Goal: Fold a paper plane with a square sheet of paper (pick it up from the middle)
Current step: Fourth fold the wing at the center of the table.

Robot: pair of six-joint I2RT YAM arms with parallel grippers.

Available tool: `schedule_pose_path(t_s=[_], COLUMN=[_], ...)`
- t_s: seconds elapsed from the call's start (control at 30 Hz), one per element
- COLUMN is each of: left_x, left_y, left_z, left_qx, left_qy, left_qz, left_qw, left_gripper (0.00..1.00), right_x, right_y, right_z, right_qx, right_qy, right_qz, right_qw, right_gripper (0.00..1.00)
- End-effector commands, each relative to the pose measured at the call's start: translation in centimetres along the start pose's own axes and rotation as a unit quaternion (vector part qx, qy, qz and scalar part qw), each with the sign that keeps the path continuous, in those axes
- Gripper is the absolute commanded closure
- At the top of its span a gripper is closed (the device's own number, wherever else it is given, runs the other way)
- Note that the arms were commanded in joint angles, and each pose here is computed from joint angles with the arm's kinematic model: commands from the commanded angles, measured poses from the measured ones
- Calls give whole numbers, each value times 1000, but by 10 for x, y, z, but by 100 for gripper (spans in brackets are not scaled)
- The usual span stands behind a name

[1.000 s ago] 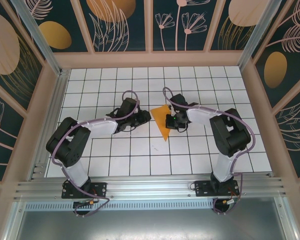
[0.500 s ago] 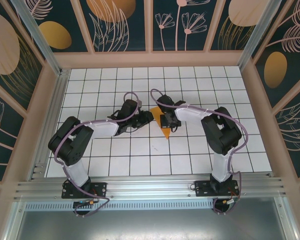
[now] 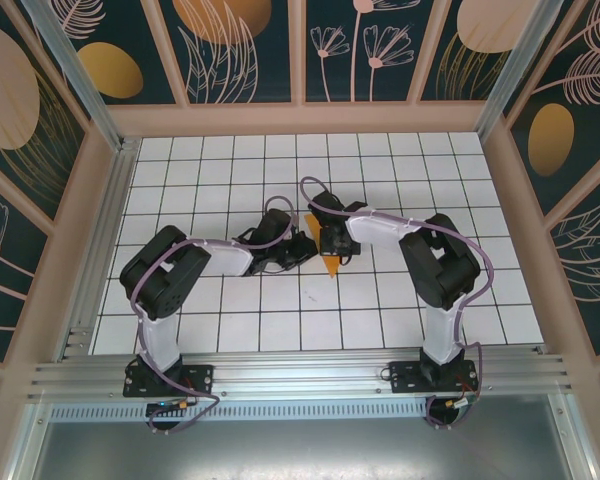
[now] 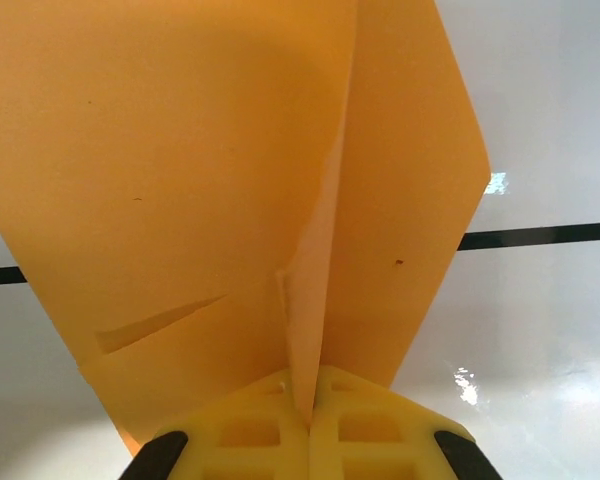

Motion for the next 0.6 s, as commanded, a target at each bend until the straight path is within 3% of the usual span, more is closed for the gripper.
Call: schedule_pose_path(t_s=[0.0,0.23,0.57], left_x=[-4,-5,17], left_y=[9,22,21], left_z=[-2,-9,-10], left_qx=[7,7,-9], left_qy=[2,-3,-6], left_qz=[5,5,-72], left_qw=[1000,1000,997], left_gripper=[92,97,100], right_x=[4,6,3], right_y=[-8,-9,-10], right_z=[4,6,6], right_qx=[11,14,14], right_qy=[9,16,20], right_qz=[-25,-46,-56], right_qw=[1000,999,998], right_gripper=[95,95,95])
Point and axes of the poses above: each hand's point on the last joint's axis, 136 mm out from that joint toward the fingers, its own y axis out along the fingers, its own x axis along the line the jaws close on, z = x × y, the point moved 7 cm from there along -y, back along the fingers, and after that the axes turned 4 degrees about -y, right-handed, at the moved point
